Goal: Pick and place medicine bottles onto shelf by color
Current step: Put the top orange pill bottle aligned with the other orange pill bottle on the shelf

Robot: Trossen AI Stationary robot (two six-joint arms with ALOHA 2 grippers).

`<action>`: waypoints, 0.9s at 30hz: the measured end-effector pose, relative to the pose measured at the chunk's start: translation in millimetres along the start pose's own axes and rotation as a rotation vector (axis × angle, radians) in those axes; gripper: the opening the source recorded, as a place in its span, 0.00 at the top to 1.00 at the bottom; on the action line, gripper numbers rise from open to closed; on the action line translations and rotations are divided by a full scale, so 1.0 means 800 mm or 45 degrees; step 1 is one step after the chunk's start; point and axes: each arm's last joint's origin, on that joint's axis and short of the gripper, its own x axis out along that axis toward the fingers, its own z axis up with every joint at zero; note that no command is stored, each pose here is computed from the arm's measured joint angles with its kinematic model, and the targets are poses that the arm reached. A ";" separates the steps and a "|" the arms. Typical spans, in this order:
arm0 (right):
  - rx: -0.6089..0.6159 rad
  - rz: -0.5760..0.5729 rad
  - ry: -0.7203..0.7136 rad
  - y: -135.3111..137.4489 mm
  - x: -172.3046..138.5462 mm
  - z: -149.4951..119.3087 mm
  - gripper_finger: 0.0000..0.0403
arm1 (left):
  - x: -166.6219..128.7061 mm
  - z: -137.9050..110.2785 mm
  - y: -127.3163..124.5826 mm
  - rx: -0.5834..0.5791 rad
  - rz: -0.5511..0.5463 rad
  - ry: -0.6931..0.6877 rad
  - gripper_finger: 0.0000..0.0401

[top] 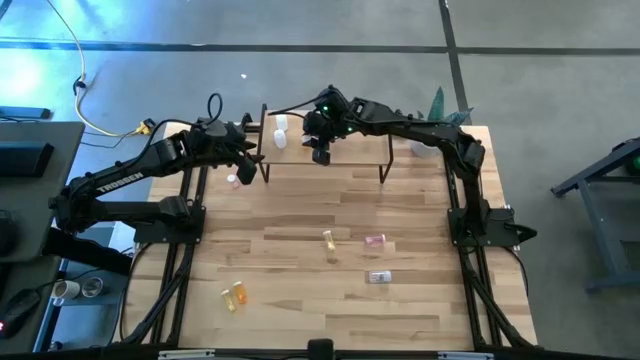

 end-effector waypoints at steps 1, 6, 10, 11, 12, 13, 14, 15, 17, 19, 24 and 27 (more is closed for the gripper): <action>0.000 -0.010 0.004 0.000 0.000 0.000 0.72 | 0.000 0.000 0.000 0.000 0.000 0.000 0.46; 0.001 -0.032 0.018 -0.001 0.000 -0.001 0.69 | 0.000 0.000 0.000 0.000 0.000 0.000 0.46; 0.011 -0.017 0.065 0.000 0.005 -0.007 0.67 | 0.000 0.000 0.000 0.000 0.000 0.000 0.46; 0.011 -0.016 0.068 0.000 0.005 -0.008 0.67 | 0.000 0.000 0.000 0.000 0.000 0.000 0.46; 0.011 -0.016 0.067 0.000 0.004 -0.007 0.67 | 0.000 0.000 0.000 0.000 0.000 0.000 0.46; 0.011 -0.016 0.065 0.000 0.004 -0.007 0.67 | 0.000 0.000 0.000 0.000 0.000 0.000 0.46; 0.012 -0.016 0.065 0.000 0.004 -0.007 0.67 | 0.000 0.000 0.000 0.000 0.000 0.000 0.46; 0.021 -0.016 0.065 0.000 0.004 -0.007 0.67 | 0.000 0.000 0.000 0.000 0.000 0.000 0.46; 0.033 -0.018 0.060 0.000 0.004 -0.007 0.67 | 0.000 0.000 0.000 0.000 0.000 0.000 0.46; 0.034 -0.018 0.060 0.000 0.004 -0.006 0.67 | 0.000 0.000 0.000 0.000 0.000 0.000 0.46; 0.034 -0.016 0.058 0.000 0.004 -0.006 0.67 | 0.000 0.000 0.000 0.000 0.000 0.000 0.46; 0.034 -0.016 0.058 0.000 0.003 -0.006 0.67 | 0.000 0.000 0.000 0.000 0.000 0.000 0.46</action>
